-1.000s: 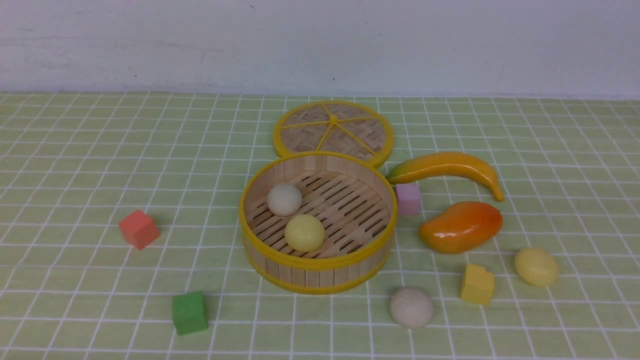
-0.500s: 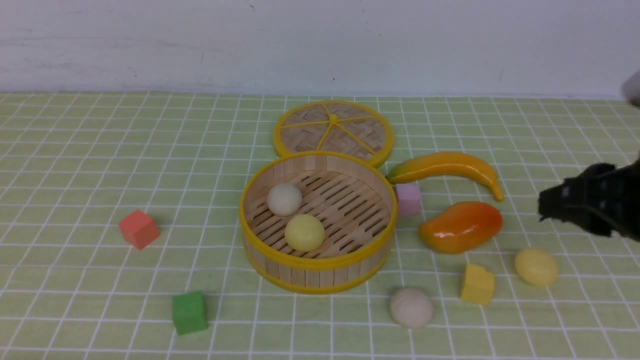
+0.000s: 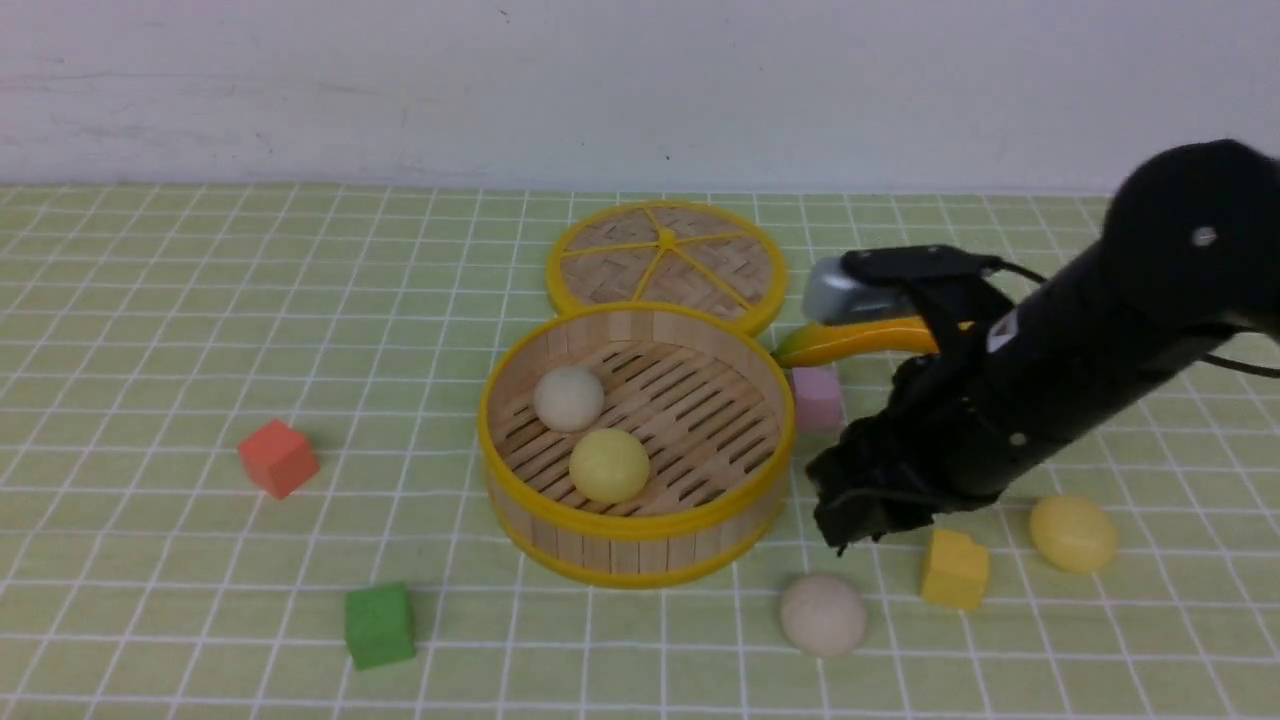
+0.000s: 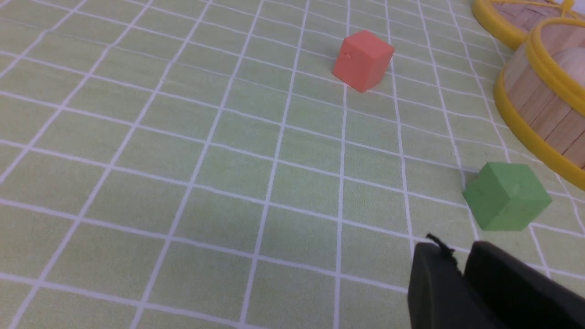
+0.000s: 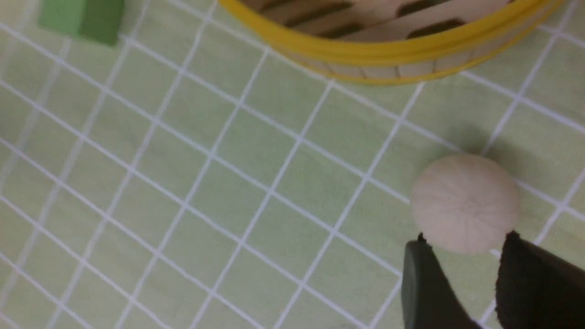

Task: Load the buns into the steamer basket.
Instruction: Use the right arm to grab a steamed stuffed bun, then use the right arm to put the steamed stuffed bun into the steamer

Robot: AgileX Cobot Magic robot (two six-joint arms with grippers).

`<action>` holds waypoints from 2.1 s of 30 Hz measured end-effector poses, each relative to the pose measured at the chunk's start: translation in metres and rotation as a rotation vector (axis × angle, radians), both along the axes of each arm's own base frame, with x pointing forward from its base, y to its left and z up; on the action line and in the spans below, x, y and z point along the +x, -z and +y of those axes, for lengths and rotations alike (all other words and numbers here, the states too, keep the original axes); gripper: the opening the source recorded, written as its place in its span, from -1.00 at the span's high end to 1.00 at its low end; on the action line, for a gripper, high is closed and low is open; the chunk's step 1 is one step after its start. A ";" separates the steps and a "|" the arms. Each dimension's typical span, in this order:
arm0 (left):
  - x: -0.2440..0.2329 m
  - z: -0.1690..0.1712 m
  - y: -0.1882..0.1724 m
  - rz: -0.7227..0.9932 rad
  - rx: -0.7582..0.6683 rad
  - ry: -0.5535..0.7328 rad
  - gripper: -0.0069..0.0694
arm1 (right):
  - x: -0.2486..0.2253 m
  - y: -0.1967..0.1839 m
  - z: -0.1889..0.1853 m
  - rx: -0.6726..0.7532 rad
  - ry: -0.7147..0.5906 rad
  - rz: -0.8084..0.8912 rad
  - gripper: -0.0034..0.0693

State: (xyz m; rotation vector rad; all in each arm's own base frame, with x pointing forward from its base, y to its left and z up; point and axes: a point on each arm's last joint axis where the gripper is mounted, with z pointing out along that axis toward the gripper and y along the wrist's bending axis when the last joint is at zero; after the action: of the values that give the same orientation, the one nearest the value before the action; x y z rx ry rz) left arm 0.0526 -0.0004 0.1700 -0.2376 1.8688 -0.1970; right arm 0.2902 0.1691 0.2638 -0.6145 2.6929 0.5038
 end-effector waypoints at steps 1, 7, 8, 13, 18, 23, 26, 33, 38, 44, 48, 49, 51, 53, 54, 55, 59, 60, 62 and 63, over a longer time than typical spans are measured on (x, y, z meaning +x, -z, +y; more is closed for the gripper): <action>0.000 0.000 0.000 0.000 0.000 0.000 0.56 | 0.001 0.002 0.005 -0.020 -0.004 0.002 0.25; 0.000 0.000 0.000 0.000 0.000 0.000 0.55 | 0.009 0.027 0.012 -0.120 0.046 0.052 0.25; 0.000 0.000 0.000 0.000 0.000 0.000 0.55 | 0.010 0.031 0.012 -0.134 0.047 0.059 0.25; 0.000 0.000 0.000 0.000 0.000 0.000 0.53 | 0.018 0.049 0.014 -0.176 0.049 0.068 0.25; 0.000 0.000 0.000 0.000 0.000 0.000 0.52 | 0.023 0.064 0.017 -0.189 0.050 0.088 0.25; 0.000 0.000 0.000 0.000 0.000 0.000 0.52 | 0.027 0.080 0.019 -0.206 0.050 0.113 0.25; 0.000 0.000 0.000 0.000 0.000 0.000 0.52 | 0.029 0.084 0.020 -0.209 0.050 0.119 0.26; 0.000 0.000 0.000 0.000 0.000 0.000 0.50 | 0.028 0.084 0.019 -0.215 0.047 0.131 0.69; 0.000 0.000 0.000 0.000 0.000 0.000 0.49 | 0.030 0.078 0.021 -0.219 0.042 0.144 0.89; 0.000 0.000 0.000 0.000 0.000 0.000 0.48 | 0.034 0.053 0.023 -0.203 0.036 0.121 0.89; 0.000 0.000 0.000 0.000 0.000 0.000 0.46 | 0.038 0.021 0.025 -0.169 0.035 0.045 0.89; 0.000 0.000 0.000 0.000 0.000 0.000 0.46 | 0.039 0.012 0.026 -0.159 0.035 0.027 0.89; 0.000 0.000 0.000 0.000 0.000 0.000 0.44 | 0.044 -0.006 0.029 -0.135 0.036 -0.017 0.89; 0.000 0.000 0.000 0.000 0.000 0.000 0.44 | 0.049 -0.022 0.031 -0.108 0.038 -0.064 0.89; 0.000 0.000 0.000 0.000 0.000 0.000 0.44 | 0.052 -0.030 0.033 -0.092 0.041 -0.092 0.89; 0.000 0.000 0.000 0.000 0.000 0.000 0.44 | 0.053 -0.032 0.033 -0.087 0.042 -0.100 0.89; 0.000 0.000 0.000 0.000 0.000 0.000 0.43 | 0.066 -0.052 0.040 -0.024 0.054 -0.219 0.89; 0.000 0.000 0.000 0.000 0.000 0.000 0.43 | 0.069 -0.050 0.042 -0.020 0.055 -0.228 0.89; 0.000 0.000 0.000 0.000 0.000 0.000 0.42 | 0.079 -0.038 0.047 -0.024 0.051 -0.232 0.89; 0.000 0.000 0.000 0.000 0.000 0.000 0.41 | 0.082 -0.029 0.049 -0.034 0.050 -0.220 0.89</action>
State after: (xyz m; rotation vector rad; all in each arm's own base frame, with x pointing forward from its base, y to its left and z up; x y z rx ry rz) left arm 0.0526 -0.0004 0.1700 -0.2376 1.8688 -0.1970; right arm 0.3726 0.2176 0.2924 -0.5742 2.5059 0.3559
